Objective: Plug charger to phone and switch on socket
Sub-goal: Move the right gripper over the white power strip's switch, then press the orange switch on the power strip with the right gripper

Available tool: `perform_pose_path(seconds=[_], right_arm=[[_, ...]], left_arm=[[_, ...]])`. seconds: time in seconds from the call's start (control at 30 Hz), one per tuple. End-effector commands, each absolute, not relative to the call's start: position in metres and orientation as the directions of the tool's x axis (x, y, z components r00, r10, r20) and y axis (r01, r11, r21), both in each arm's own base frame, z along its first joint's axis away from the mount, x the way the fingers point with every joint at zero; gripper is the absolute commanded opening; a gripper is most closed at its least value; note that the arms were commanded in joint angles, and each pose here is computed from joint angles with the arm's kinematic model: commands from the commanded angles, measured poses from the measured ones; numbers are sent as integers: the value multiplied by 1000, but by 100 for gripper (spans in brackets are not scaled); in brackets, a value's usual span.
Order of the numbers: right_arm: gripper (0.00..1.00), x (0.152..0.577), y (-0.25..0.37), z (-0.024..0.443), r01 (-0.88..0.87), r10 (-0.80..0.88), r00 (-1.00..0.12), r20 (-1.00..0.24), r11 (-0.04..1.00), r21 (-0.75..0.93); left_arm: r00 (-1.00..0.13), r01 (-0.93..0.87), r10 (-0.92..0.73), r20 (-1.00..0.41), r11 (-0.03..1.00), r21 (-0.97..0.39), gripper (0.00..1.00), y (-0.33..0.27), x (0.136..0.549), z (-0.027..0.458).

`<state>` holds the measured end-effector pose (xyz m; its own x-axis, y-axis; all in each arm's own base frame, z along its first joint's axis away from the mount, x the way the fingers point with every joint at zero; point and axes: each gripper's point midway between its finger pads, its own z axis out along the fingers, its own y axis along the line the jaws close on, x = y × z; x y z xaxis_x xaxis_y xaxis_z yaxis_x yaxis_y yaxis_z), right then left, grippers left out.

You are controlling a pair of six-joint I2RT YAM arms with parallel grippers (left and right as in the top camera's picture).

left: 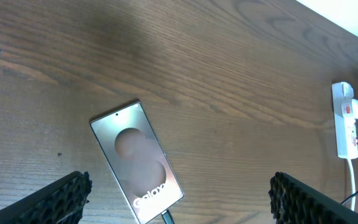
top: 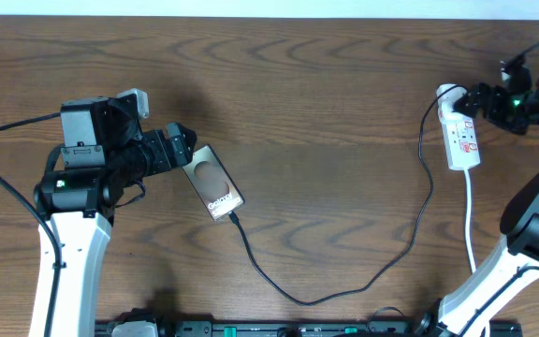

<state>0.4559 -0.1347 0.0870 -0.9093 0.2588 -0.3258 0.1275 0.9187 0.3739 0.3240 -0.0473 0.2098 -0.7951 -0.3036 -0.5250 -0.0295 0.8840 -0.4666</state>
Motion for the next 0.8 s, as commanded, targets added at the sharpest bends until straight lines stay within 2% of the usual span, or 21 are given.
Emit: perform_pose_path(seconds=[0.0,0.33,0.77], right_arm=[[99,466,-116,92,-7,167,-907,-387,911,412],[99,467,-117,77,1,150,-919,-366,926,377],[99,474,-92,33,-26,105,-947,-302,916,400]], left_arm=[[-794,-15,-294,-533,885,-465,94,-48,324,213],[-797,-23,-295,-528,887,-461,94,-47,323,211],[-796,-22,-295,-528,887,-461,94,-47,323,211]])
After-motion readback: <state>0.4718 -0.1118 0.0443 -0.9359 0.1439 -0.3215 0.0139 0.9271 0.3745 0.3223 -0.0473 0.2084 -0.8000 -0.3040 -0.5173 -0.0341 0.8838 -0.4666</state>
